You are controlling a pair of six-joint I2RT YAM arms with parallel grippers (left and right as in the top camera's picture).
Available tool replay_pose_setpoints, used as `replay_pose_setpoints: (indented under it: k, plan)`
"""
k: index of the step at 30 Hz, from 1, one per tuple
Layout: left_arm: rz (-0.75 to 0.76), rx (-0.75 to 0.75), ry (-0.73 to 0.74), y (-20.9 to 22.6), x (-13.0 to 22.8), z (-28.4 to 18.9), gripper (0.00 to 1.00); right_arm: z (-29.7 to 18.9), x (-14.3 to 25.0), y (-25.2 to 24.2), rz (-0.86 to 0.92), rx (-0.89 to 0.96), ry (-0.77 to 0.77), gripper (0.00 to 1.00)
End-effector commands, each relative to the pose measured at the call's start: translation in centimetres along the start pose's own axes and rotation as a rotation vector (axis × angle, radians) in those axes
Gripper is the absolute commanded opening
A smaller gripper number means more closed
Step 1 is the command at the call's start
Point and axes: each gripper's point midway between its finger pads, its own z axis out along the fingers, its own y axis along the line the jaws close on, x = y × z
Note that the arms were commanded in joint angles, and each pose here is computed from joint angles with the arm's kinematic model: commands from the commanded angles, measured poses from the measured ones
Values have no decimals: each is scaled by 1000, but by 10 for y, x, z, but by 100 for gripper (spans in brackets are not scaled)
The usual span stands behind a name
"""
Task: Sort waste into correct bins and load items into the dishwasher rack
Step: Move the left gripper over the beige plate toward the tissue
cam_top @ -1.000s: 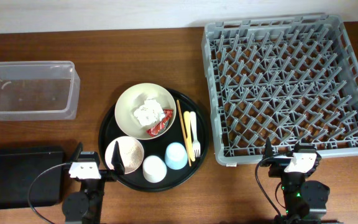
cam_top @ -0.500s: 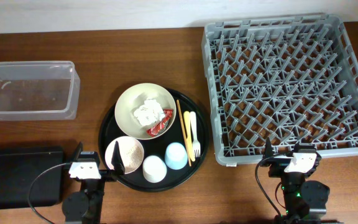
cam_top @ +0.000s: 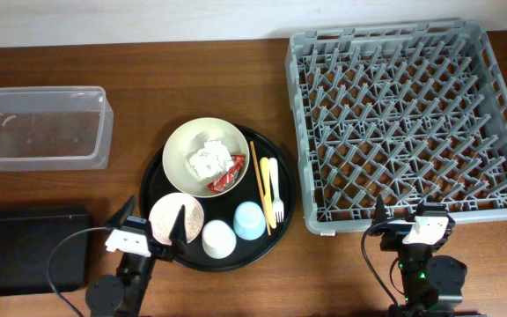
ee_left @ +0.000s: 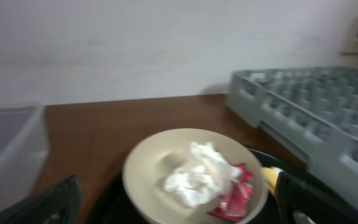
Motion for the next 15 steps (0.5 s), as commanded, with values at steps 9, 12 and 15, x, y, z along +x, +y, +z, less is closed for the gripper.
replay_pose_setpoints:
  k: [9,12,15]
  plan:
    - [-8,71,55,-28,-172,-33,99,1,3,0,0,3,4,98]
    - [-88,60,333,-23,-187,-11,99,1,3,0,0,3,4,98]
    - [-172,56,612,-17,-202,22,99,1,3,0,0,3,4,98]
